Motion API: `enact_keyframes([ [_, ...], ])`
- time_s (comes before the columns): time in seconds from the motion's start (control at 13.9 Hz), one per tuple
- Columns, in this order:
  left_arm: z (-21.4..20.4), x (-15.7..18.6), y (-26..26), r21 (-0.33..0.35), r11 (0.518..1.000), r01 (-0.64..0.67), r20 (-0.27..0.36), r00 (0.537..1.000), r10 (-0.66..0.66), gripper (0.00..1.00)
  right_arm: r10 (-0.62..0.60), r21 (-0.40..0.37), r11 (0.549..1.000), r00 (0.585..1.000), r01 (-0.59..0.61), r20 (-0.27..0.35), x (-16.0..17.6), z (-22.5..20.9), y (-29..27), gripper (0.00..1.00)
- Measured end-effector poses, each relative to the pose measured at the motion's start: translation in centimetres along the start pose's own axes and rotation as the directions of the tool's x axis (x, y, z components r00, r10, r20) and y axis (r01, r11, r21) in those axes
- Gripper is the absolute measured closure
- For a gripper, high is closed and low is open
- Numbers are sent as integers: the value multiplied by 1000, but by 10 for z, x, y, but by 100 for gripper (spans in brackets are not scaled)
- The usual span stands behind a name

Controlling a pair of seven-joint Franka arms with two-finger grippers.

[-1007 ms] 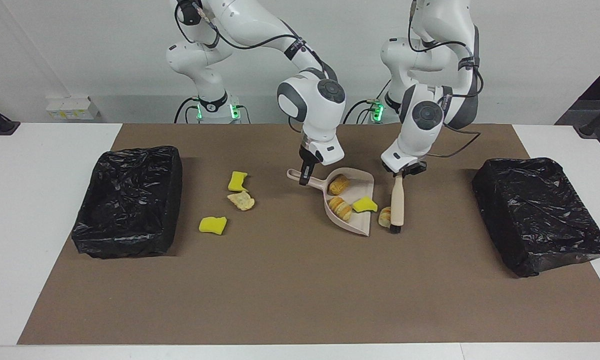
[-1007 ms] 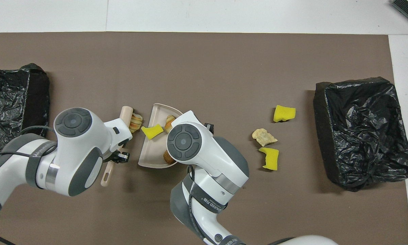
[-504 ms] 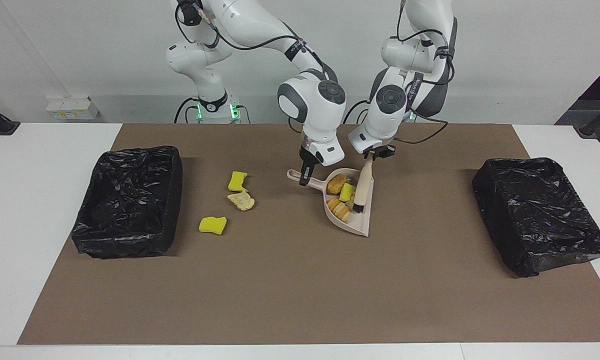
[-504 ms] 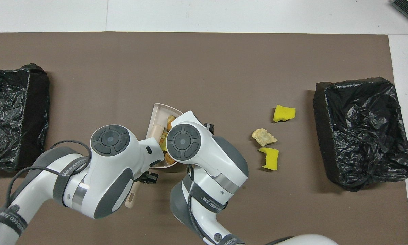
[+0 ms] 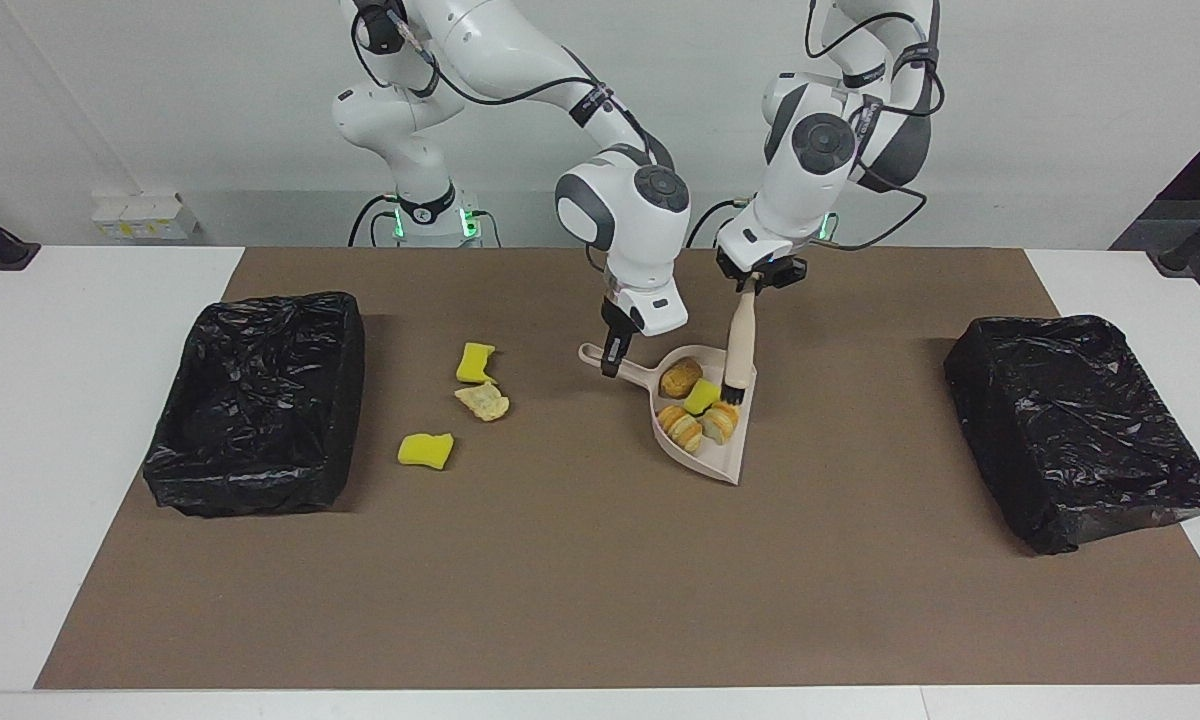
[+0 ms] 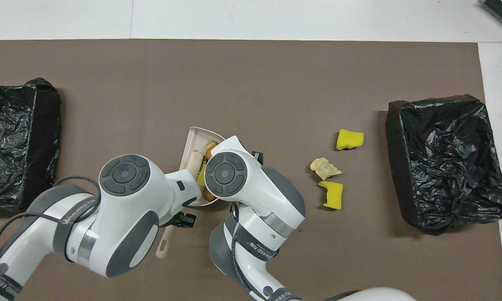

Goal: Sweep and dump trash in bin
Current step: 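Sweep bread and sponge into the dustpan with the left gripper's brush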

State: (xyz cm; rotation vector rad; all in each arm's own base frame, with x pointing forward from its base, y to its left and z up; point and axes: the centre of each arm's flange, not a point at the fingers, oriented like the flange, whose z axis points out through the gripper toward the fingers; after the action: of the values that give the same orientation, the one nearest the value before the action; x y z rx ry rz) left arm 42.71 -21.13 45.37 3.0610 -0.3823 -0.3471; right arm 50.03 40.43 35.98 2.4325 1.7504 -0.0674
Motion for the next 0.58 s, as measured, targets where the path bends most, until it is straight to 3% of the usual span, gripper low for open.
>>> enact_keyframes([
  [0.36, -42, -18, -87, 6, 986, 167, -54, 984, -167, 74, 6, -13, 1000, 1000, -7, -25, 3, -9, 3, 67],
  [0.58, -46, -19, -104, 12, 979, 203, -64, 977, -202, 74, 33, -27, 999, 998, -34, -55, -8, -53, 14, 67],
])
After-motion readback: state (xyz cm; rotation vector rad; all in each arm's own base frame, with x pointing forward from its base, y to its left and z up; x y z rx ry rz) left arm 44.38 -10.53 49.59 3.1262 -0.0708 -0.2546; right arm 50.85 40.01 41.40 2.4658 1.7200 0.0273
